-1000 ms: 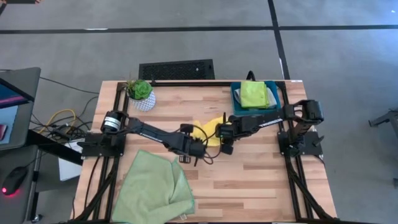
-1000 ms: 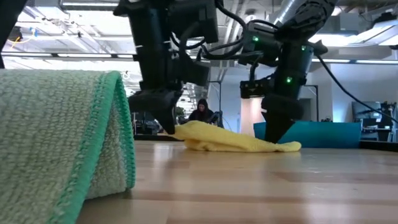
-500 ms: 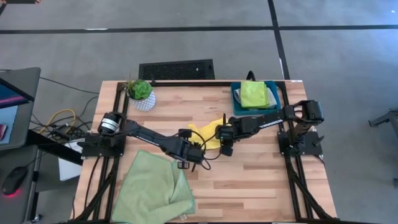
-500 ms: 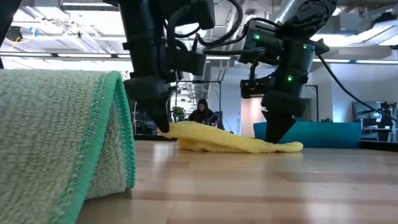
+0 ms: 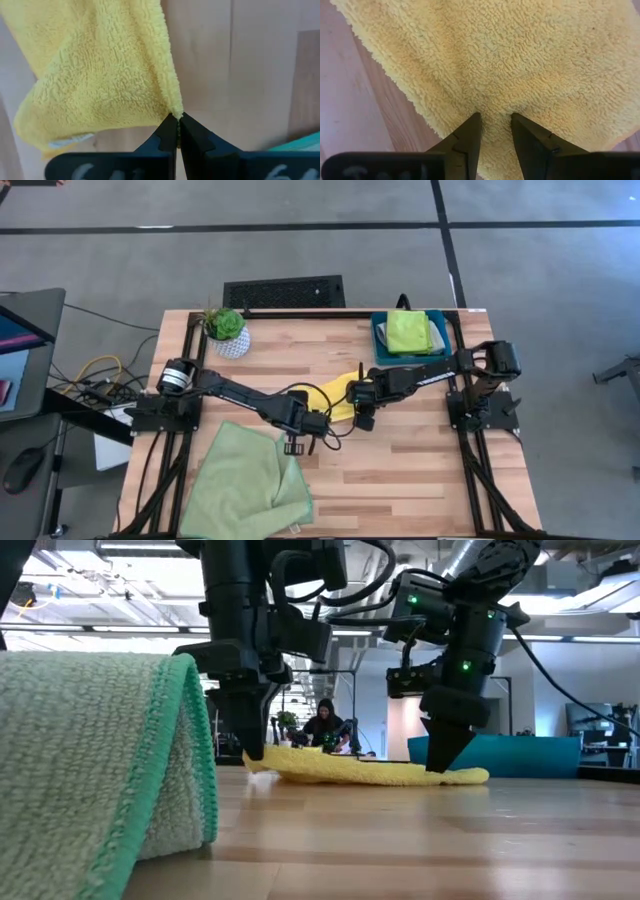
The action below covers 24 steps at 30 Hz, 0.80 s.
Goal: Fold microfiber towels
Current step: Fold the yellow microfiber towel
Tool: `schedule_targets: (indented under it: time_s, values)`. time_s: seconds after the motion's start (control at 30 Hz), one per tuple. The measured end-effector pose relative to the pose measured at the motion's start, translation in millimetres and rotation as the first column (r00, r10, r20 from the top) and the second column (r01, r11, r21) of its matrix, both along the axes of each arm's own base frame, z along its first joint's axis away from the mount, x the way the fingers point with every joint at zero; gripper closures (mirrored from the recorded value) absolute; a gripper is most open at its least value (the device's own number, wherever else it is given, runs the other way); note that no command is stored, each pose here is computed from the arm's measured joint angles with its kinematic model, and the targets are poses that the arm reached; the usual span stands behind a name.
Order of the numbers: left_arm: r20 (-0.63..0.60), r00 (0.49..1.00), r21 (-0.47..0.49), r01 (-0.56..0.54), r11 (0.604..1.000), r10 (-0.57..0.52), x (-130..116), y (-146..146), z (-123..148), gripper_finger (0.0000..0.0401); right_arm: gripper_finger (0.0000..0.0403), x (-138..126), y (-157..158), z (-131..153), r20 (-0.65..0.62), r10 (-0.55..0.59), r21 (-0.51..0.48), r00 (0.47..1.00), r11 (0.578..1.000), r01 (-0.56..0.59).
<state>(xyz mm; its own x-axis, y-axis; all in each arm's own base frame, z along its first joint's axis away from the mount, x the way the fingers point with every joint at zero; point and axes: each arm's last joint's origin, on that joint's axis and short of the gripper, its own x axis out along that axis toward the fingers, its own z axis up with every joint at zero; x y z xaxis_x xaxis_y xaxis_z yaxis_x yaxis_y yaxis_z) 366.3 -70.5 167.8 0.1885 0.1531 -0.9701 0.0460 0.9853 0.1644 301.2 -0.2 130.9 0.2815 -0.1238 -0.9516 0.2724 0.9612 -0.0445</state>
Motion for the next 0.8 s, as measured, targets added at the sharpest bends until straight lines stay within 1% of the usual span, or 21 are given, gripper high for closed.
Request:
schedule_targets:
  time_s: [0.1, 0.2, 0.4, 0.5, 0.63, 0.73, 0.8]
  values:
    - [0.003, 1.0, 0.001, 0.001, 1.0, -0.001, 0.1, -0.4, 0.0, 0.0401, 0.027, 0.0, -0.1, 0.0, 0.0, 0.005, -0.006, 1.0, 1.0, -0.005]
    - [0.022, 1.0, 0.034, 0.003, 0.999, -0.004, 1.6, 0.2, 0.5, 0.0401, 0.027, 0.0, -0.3, 0.0, -0.001, 0.004, -0.011, 1.0, 1.0, -0.004]
    - [0.133, 0.987, 0.1, 0.075, 0.992, -0.088, 15.1, 3.8, 9.3, 0.0401, 0.0274, 0.0, -0.5, 0.1, 0.0, 0.005, -0.01, 1.0, 1.0, -0.005]
    - [0.232, 0.96, 0.134, 0.127, 0.983, -0.156, 28.4, 9.2, 16.9, 0.0401, 0.0275, 0.4, -0.4, 0.3, 0.004, 0.005, -0.009, 1.0, 1.0, -0.005]
    - [0.325, 0.914, 0.198, 0.188, 0.962, -0.245, 42.7, 21.4, 25.4, 0.0401, 0.0275, 1.3, -0.5, 0.5, 0.013, 0.005, -0.007, 1.0, 1.0, -0.005]
    - [0.339, 0.893, 0.245, 0.219, 0.944, -0.295, 49.3, 33.3, 25.3, 0.0401, 0.0275, 1.5, -0.6, 0.7, 0.016, 0.005, -0.007, 1.0, 1.0, -0.005]
    - [0.322, 0.891, 0.272, 0.236, 0.933, -0.32, 50.8, 43.4, 24.4, 0.0401, 0.0275, 1.5, -0.5, 0.7, 0.016, 0.005, -0.007, 1.0, 1.0, -0.005]
